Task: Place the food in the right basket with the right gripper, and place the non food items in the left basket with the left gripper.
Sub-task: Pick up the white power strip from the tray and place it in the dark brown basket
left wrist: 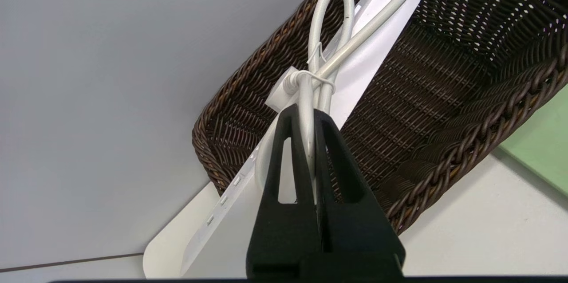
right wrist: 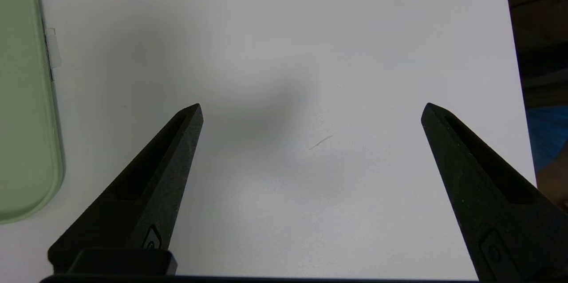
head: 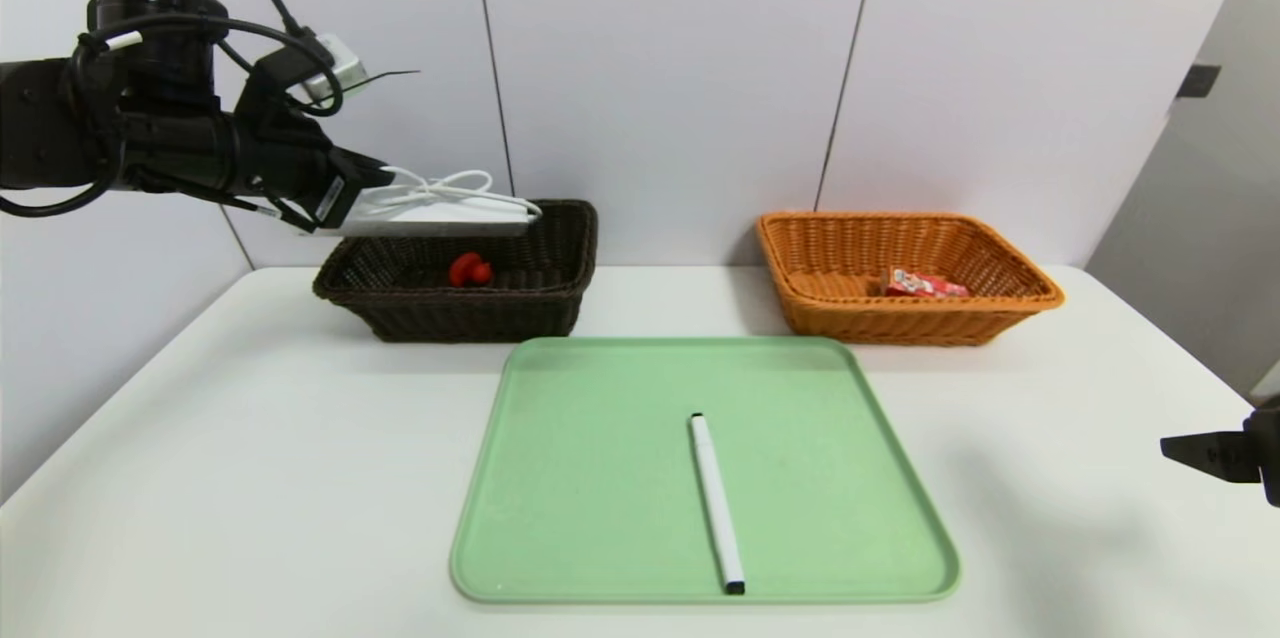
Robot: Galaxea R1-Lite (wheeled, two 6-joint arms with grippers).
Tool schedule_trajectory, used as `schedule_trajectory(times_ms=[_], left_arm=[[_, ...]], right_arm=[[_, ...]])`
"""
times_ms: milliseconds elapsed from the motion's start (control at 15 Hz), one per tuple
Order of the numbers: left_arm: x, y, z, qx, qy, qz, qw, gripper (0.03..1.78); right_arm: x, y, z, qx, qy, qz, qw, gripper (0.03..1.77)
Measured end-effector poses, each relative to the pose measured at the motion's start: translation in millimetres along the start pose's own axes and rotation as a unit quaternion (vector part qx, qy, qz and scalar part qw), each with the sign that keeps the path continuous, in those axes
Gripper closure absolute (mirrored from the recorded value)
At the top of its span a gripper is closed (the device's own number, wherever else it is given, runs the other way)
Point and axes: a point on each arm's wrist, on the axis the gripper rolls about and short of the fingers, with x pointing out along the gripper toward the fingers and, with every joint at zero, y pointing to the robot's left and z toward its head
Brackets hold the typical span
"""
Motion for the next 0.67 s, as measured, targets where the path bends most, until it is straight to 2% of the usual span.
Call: schedule_trajectory(times_ms=[667], left_arm=[[13, 2, -4, 0.055, 0.006, -0.004, 0.9985, 1.73]], right_arm=[[2, 0, 1, 0.000, 0.004, -0.001, 1.0000, 0.10]])
